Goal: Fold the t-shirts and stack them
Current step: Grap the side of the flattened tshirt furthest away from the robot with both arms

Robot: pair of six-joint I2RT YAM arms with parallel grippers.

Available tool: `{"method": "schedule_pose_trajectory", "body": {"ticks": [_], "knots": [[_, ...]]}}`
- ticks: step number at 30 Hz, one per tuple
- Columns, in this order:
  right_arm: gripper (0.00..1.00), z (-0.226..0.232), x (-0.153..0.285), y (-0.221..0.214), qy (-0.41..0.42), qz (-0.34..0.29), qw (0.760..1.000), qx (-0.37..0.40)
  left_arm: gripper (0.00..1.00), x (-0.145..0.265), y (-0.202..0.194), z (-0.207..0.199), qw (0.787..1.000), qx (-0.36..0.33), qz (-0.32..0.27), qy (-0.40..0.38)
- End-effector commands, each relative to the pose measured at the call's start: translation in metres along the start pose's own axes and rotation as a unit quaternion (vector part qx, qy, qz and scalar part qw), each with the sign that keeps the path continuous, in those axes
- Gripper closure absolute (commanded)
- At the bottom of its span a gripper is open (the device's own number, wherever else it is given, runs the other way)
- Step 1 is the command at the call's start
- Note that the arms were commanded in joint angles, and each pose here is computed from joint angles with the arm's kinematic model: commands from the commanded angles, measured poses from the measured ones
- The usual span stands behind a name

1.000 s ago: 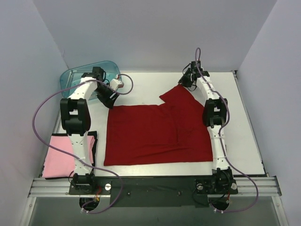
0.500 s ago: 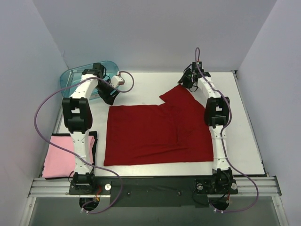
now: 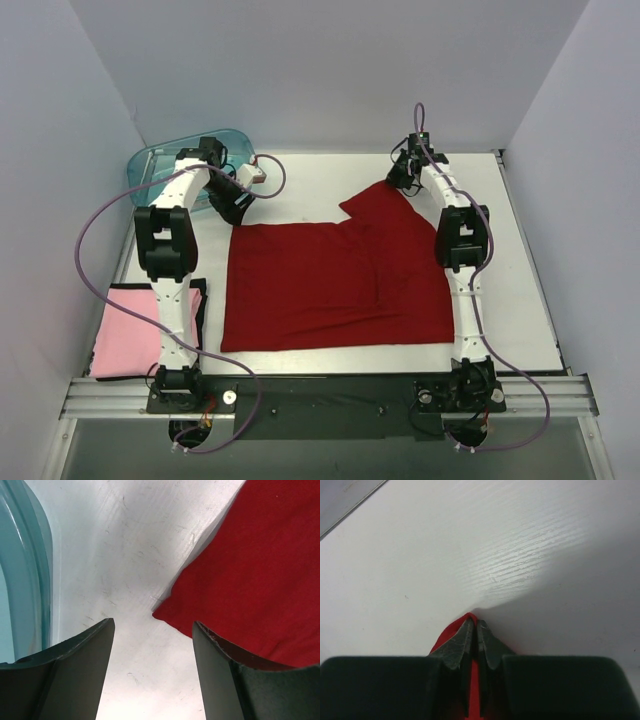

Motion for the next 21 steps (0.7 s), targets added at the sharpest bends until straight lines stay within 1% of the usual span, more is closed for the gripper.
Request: {"method": "schedule_pose_trajectory", "body": {"ticks": [1,4,5,8,11,13,16,20,21], "knots": [[1.00,-0.009,0.015,-0.006,-0.046,0.007,0.999,0.018,0.26,0.018,0.017,0.010,0.999,-0.021,-0.025,0.029],[1.00,0.012,0.025,-0.001,-0.004,0.007,1.000,0.028,0.25,0.014,0.017,0.017,0.998,-0.035,-0.020,0.038],[1.00,0.021,0.032,0.005,0.014,0.001,0.999,0.035,0.25,0.010,0.018,0.017,0.998,-0.049,-0.014,0.035],[1.00,0.043,0.052,0.003,0.061,0.013,0.996,0.059,0.25,-0.003,0.017,0.004,0.998,-0.068,0.006,0.002],[1.00,0.045,0.072,-0.001,0.069,0.017,0.994,0.085,0.26,-0.015,0.019,-0.018,0.995,-0.087,0.015,-0.040],[1.00,0.041,0.081,-0.002,0.064,0.015,0.993,0.095,0.27,-0.024,0.019,-0.020,0.996,-0.084,0.019,-0.040],[1.00,0.043,0.096,-0.003,0.070,0.016,0.992,0.105,0.30,-0.028,0.016,-0.008,0.997,-0.069,0.031,-0.020],[1.00,0.050,0.109,-0.003,0.087,0.020,0.990,0.113,0.35,-0.035,0.013,-0.017,0.994,-0.083,0.042,-0.055],[1.00,0.051,0.111,-0.003,0.087,0.018,0.990,0.114,0.35,-0.036,0.009,-0.025,0.992,-0.085,0.043,-0.078]]}}
Point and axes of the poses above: each gripper's point midway between its finger pads, its own x axis back along the fingers, its own z axis along the line the jaws close on, y = z × x, the point moved 3 cm from there along x, back along the fingers, and after that the axes turned 15 degrees about -x, right-handed, at the moved point
